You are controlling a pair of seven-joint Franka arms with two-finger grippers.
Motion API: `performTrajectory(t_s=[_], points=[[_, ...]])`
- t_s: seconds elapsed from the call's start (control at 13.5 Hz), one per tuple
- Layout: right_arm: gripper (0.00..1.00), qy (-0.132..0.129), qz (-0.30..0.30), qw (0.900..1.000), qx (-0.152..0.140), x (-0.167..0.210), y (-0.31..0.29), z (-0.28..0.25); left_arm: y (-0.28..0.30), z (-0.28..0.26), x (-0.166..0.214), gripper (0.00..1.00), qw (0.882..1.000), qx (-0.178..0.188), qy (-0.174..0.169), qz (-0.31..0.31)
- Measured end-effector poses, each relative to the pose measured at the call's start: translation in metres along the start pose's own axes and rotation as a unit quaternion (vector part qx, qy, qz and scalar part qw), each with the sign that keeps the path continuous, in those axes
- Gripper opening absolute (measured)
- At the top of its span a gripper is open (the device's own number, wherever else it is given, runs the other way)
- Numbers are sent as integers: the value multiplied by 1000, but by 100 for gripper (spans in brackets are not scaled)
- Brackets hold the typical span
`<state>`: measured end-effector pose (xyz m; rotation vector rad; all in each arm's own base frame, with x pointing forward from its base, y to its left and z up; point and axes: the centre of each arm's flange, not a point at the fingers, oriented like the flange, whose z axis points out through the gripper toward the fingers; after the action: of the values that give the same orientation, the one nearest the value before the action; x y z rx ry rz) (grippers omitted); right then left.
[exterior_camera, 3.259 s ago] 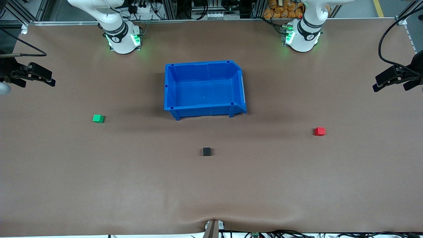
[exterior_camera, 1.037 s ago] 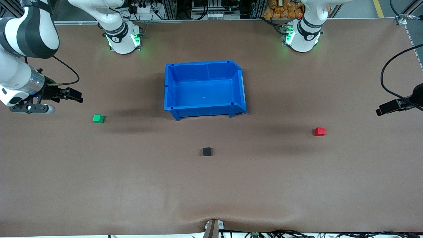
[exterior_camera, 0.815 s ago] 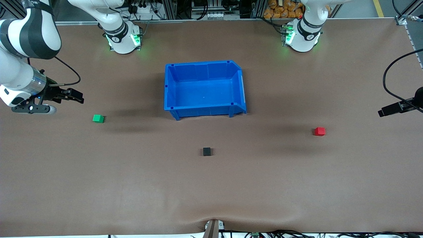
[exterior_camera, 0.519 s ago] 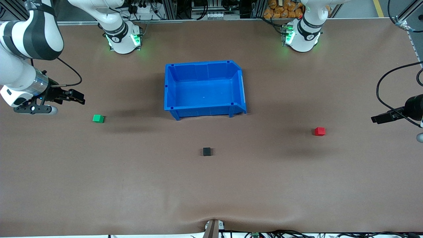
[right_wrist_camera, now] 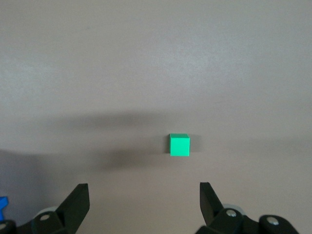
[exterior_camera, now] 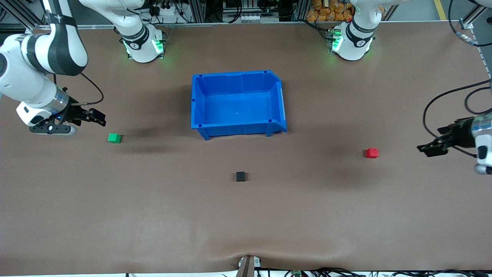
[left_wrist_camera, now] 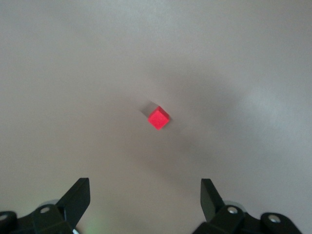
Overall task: Attach green and red cubes to black cube
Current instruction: 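Move the right gripper toward the green cube while the left gripper approaches the red cube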
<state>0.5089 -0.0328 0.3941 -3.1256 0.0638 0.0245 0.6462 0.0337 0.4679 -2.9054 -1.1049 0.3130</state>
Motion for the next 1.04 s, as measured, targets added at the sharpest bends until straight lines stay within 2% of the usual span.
performTrajectory(t_s=[0.22, 0.44, 0.67, 0.74, 0.89, 1.04], points=[[100, -14, 5, 1000, 0, -6, 12, 19, 21, 28, 3, 100, 998, -20, -32, -59], [100, -22, 4, 1000, 1, -8, 26, 45, 23, 63, 25, 100, 994, -19, -40, -98], [100, -21, 3, 1000, 0, -9, 29, 76, 19, 95, 49, 100, 993, -15, -32, -109], [100, -23, 3, 1000, 0, -10, 29, 88, 16, 104, 54, 100, 996, 2, -17, -83], [100, -26, 0, 1000, -1, -9, 30, 110, 17, 119, 57, 100, 999, 29, 7, 13], [100, -28, -6, 1000, -1, -7, 32, 131, 22, 140, 55, 100, 997, 40, 6, 70]])
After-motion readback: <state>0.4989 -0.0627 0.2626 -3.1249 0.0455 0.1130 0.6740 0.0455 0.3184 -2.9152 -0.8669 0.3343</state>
